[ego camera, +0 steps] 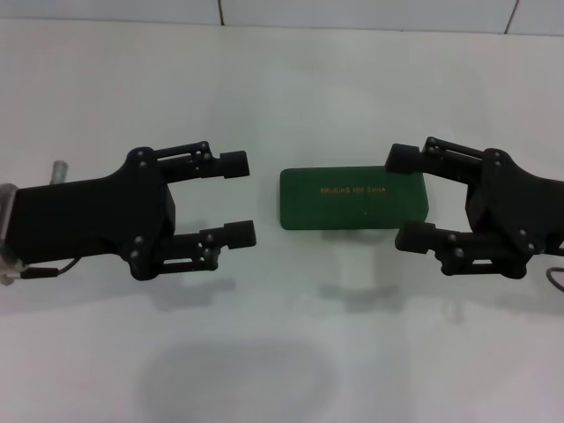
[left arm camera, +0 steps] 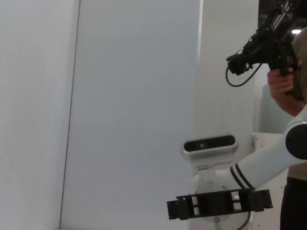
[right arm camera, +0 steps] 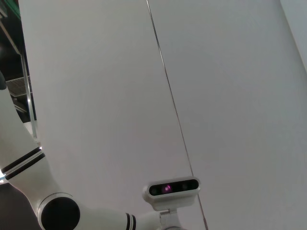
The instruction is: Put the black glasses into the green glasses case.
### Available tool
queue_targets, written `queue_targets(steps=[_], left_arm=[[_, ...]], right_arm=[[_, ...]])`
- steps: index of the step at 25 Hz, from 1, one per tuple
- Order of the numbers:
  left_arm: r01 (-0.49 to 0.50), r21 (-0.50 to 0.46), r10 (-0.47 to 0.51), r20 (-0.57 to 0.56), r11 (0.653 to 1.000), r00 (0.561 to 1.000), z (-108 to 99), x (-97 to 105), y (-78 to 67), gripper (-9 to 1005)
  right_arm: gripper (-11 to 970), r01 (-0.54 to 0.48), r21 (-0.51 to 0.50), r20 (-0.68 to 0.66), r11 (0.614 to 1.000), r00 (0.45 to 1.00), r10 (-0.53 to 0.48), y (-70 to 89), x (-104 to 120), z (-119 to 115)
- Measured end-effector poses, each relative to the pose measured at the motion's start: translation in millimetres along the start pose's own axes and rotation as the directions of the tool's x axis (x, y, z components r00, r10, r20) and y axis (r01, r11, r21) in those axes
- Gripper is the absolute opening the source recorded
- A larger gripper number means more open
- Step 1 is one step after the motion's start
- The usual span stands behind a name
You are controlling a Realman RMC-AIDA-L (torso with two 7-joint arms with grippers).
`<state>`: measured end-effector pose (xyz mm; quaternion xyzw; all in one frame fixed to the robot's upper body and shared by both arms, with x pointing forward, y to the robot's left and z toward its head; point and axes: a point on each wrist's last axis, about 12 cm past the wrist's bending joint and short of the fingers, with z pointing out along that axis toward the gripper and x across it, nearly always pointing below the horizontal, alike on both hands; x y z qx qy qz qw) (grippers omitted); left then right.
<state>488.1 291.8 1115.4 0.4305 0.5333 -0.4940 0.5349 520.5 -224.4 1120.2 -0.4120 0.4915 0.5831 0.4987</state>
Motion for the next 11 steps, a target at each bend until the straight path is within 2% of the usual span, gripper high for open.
queue_targets(steps=[11], left_arm=[[0.006, -0.01, -0.006, -0.001, 1.0, 1.0, 2.9, 3.7, -0.9, 718]], right_arm=[[846, -0.012, 0.005, 0.005, 1.0, 1.0, 0.012, 1.3, 3.2, -0.3]])
